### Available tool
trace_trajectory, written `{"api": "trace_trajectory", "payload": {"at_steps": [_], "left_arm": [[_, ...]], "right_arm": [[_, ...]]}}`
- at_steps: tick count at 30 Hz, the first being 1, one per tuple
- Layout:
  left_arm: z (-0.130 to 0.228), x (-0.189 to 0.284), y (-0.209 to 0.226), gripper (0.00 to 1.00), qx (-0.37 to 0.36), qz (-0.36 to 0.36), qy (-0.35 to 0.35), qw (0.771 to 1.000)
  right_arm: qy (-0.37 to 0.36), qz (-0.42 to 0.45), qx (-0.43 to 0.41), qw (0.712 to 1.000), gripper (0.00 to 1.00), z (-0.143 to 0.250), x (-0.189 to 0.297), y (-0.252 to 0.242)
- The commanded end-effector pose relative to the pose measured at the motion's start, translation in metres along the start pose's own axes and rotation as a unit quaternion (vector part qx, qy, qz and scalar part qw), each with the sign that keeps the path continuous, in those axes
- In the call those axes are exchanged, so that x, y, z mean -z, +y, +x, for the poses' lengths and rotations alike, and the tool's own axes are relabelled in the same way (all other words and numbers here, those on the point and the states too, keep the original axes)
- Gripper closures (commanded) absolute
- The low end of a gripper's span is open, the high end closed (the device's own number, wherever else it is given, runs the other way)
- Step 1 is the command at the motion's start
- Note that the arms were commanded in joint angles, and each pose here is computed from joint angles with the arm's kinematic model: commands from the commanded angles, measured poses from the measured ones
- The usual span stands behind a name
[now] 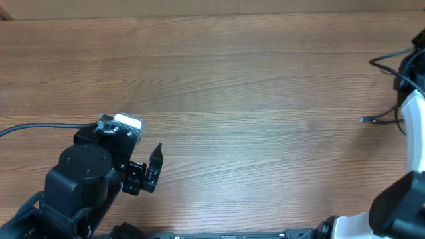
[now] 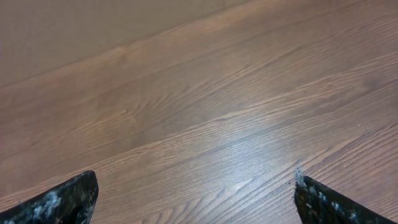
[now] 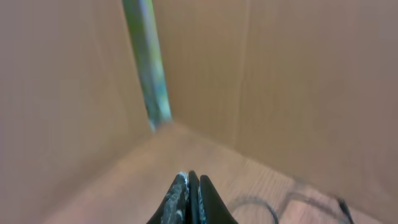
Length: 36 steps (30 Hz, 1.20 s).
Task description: Untangle cables
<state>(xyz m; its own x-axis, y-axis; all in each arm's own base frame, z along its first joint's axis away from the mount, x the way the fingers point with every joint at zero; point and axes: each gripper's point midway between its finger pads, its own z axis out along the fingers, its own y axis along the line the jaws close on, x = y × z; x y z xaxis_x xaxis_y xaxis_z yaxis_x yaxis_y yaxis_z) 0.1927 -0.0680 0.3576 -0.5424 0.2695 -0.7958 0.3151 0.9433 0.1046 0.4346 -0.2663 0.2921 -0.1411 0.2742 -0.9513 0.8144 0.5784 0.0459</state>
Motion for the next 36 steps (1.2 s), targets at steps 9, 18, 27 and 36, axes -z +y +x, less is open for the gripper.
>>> {"api": "trace_trajectory", "payload": {"at_steps": [9, 18, 27, 36], "left_arm": [[-0.003, 0.002, 0.003, 0.00, -0.005, -0.008, -0.004, 1.000], [-0.003, 0.002, 0.003, 0.00, -0.005, -0.008, -0.004, 1.000], [-0.003, 0.002, 0.003, 0.00, -0.005, -0.008, -0.004, 1.000], [-0.003, 0.001, 0.003, 0.00, -0.005, -0.008, -0.004, 1.000]], "right_arm": [[0.244, -0.169, 0.002, 0.955, 0.00, 0.130, -0.024, 0.033], [0.369, -0.294, -0.025, 0.881, 0.00, 0.171, 0.028, 0.065], [0.540, -0.391, -0.037, 0.744, 0.00, 0.218, 0.138, 0.107], [0.588, -0.417, 0.149, 0.677, 0.00, 0.282, 0.266, 0.159]]}}
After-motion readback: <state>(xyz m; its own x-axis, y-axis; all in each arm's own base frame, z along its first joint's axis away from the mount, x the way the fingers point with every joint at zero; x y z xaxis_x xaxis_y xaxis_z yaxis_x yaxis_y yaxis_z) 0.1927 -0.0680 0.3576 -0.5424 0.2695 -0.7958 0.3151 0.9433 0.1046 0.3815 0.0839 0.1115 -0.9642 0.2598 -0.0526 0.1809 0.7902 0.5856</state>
